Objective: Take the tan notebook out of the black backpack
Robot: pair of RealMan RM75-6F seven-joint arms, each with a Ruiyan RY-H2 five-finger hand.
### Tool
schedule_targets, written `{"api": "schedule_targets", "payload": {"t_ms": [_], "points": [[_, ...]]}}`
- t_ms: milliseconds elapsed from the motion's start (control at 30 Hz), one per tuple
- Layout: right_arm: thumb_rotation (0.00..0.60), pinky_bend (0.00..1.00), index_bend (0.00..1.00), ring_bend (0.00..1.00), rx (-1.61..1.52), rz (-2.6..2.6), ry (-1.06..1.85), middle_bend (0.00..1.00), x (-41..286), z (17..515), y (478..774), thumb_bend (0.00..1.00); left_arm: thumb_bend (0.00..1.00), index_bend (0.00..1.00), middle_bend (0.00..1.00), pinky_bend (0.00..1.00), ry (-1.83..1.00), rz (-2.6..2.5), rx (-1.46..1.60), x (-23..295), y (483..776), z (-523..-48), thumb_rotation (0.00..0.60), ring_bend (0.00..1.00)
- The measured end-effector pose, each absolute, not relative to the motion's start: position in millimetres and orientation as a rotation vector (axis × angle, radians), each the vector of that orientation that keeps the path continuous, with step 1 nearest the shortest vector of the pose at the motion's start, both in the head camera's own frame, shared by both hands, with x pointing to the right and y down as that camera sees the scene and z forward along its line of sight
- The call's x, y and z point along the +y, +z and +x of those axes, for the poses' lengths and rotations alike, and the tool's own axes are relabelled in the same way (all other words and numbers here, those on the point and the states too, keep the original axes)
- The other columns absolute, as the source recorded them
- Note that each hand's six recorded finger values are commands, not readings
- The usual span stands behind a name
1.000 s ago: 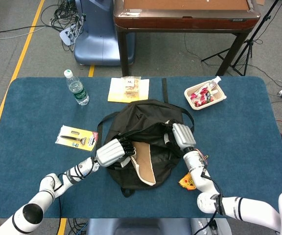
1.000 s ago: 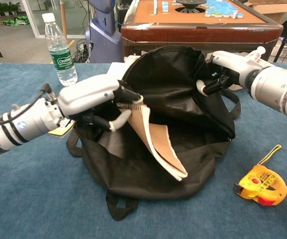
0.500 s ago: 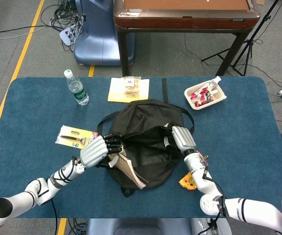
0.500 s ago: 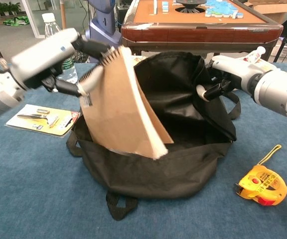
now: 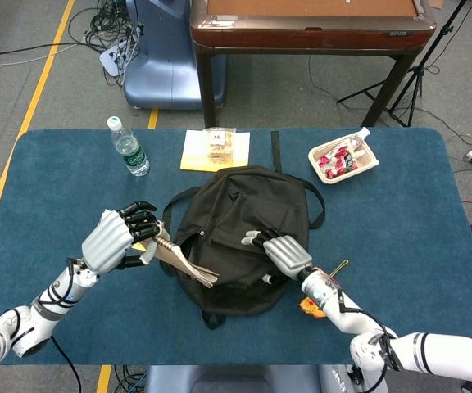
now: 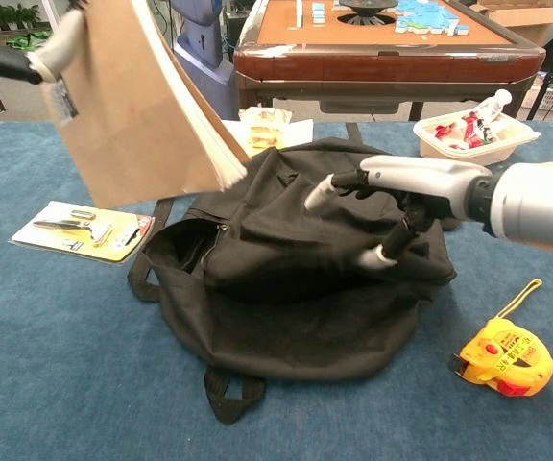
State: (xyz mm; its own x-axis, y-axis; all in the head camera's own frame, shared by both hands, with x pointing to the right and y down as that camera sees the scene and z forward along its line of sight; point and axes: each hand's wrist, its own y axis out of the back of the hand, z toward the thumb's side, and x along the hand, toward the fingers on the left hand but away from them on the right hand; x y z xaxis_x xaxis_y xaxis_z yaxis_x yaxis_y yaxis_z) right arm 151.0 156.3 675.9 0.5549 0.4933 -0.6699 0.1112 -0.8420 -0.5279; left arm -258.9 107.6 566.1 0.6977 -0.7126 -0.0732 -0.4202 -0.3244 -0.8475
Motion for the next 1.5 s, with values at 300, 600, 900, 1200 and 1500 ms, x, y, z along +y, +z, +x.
{"api": "schedule_targets", "payload": {"t_ms": [300, 600, 900, 1200, 1500], "points": [[0.600, 0.03, 0.00, 0.00, -0.613, -2.284, 1.118, 0.00, 146.2, 182.0, 636.2, 0.00, 0.60, 0.59, 0.67, 0.31, -0.460, -1.909, 0.872, 96.4, 565.2, -267.5, 0.600, 0.49], [0.600, 0.03, 0.00, 0.00, -0.770, -2.180, 1.177, 0.02, 135.4, 238.8, 610.7, 0.00, 0.60, 0.59, 0.67, 0.31, -0.524, -1.898, 0.898, 67.2, 589.2, -249.6, 0.600, 0.49], [0.600, 0.03, 0.00, 0.00, -0.818, -2.144, 1.238, 0.02, 138.8, 260.8, 608.8, 0.00, 0.60, 0.58, 0.67, 0.31, -0.572, -1.966, 0.858, 53.2, 633.9, -205.9, 0.600, 0.48], [0.600, 0.03, 0.00, 0.00, -0.838, -2.134, 1.272, 0.02, 140.3, 269.2, 612.1, 0.00, 0.45, 0.38, 0.44, 0.31, -0.705, -1.947, 0.769, 48.3, 687.3, -175.2, 0.600, 0.36], [0.600, 0.03, 0.00, 0.00, -0.858, -2.121, 1.281, 0.02, 135.9, 275.1, 612.6, 0.00, 0.22, 0.06, 0.05, 0.25, -0.835, -1.964, 0.794, 47.5, 705.2, -178.1, 0.600, 0.11]]}}
